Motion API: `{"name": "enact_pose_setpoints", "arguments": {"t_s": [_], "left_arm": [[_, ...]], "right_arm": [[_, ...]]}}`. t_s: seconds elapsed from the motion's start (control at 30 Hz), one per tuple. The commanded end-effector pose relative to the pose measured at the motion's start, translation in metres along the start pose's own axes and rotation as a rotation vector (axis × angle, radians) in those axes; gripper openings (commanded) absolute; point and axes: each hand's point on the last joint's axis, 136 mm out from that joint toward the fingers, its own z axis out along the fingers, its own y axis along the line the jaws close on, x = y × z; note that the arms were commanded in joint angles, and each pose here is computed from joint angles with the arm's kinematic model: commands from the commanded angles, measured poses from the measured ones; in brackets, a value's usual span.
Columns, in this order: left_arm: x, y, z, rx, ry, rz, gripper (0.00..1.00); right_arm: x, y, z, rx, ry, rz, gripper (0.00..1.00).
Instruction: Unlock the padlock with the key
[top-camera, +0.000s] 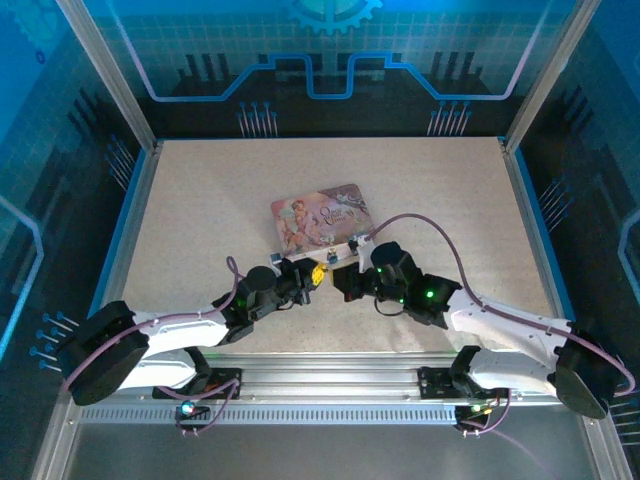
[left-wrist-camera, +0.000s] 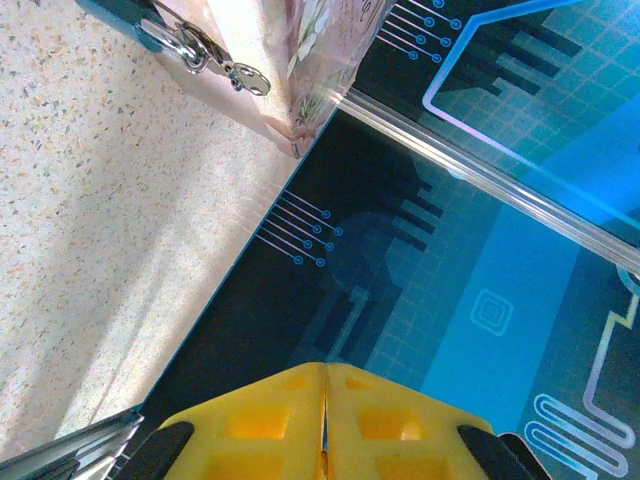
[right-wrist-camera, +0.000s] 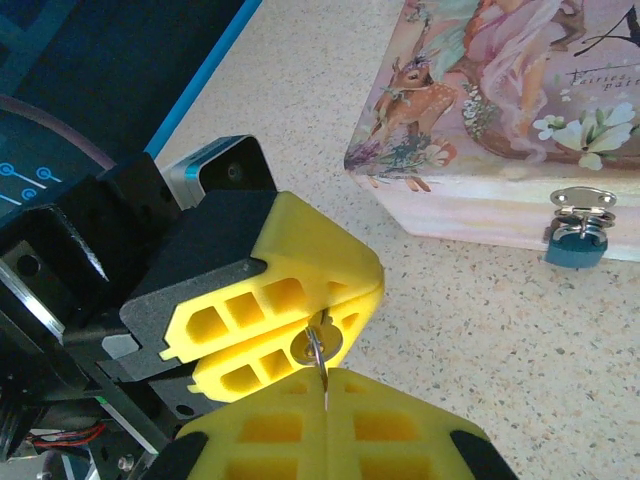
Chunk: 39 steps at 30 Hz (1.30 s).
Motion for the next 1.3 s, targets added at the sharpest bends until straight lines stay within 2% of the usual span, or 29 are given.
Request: {"name": "enact_pose_setpoints", "arguments": {"t_s": [0.0,0.1,0.27,0.37,0.53,0.73,0.9,1.0,1.27], "left_arm": [[0.000,0.000,-0.003,0.002,-0.008,0.027,0.07],[0.000,-0.001,-0.003,0.000,-0.013,0.054,0.01],[-0.001,-0.011,-0.005,0.028,-0.037,0.172,0.00],[-0.003,-0.022,-0.009,0.039,-0.070,0.302,0.00],[-0.006,-0.041,-0.017,0.035,-0.145,0.609,0.00],[0.013,-0.068,-0.021,0.124,-0.122,0.884,0.00],[0.042,-0.097,-0.026,0.314,-0.060,0.966,0.00],[0.055,-0.106,-0.027,0.383,-0.030,0.981,0.00],[0.064,-0.104,-0.022,0.393,-0.012,0.983,0.00]], "right_arm": [[0.001,0.002,-0.004,-0.001,-0.014,0.004,0.02],[0.001,0.003,-0.006,-0.005,-0.017,0.004,0.02],[0.001,0.001,-0.010,-0.032,-0.019,0.015,0.07],[-0.004,0.000,-0.019,-0.079,-0.042,0.027,0.18],[-0.014,0.006,-0.042,-0.203,-0.085,0.018,0.39],[-0.032,0.023,-0.064,-0.377,-0.158,0.028,0.55],[-0.042,0.038,-0.066,-0.486,-0.175,0.064,0.57],[-0.047,0.044,-0.061,-0.513,-0.162,0.083,0.57],[-0.054,0.046,-0.051,-0.509,-0.160,0.091,0.56]]}}
